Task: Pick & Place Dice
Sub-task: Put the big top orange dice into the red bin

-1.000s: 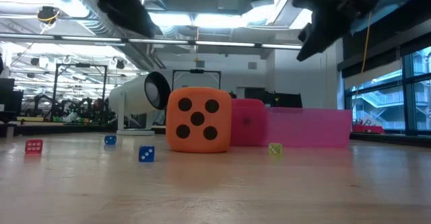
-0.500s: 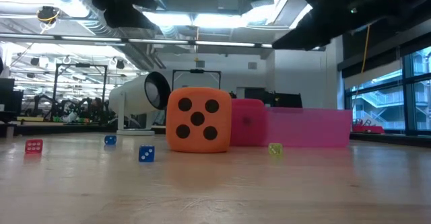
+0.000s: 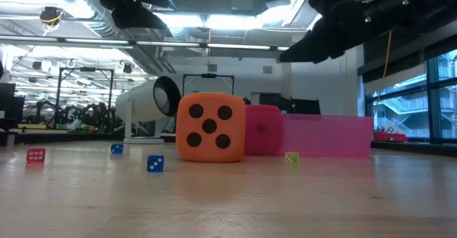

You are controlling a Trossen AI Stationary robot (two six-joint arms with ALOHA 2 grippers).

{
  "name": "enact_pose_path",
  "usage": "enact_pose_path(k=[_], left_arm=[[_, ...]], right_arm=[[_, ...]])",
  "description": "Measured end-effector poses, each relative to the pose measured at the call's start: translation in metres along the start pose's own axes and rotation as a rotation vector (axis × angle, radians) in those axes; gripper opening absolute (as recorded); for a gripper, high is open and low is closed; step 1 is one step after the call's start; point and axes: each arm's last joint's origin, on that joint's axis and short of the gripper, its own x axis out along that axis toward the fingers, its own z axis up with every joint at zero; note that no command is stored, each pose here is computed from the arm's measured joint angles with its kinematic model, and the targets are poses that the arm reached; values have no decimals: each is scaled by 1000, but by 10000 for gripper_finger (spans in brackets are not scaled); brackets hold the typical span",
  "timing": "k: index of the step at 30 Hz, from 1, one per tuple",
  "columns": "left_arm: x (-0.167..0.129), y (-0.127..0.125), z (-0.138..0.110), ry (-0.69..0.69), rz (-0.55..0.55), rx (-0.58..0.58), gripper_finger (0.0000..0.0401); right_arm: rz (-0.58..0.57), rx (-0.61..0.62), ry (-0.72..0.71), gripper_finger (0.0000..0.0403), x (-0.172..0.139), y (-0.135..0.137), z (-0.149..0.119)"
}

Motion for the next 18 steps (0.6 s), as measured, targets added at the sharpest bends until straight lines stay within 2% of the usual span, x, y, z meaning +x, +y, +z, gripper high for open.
enact_pose_path(k=[13, 15, 18], left_arm=[[0, 0, 0, 0, 0, 3, 347], [0, 0, 0, 0, 0, 6, 347], [0, 0, 0, 0, 0, 16, 347]], right_arm=[[17, 57, 6, 364, 12, 3, -6], [18, 71, -5, 388, 12, 3, -5], [40, 81, -32, 393, 12, 3, -3]])
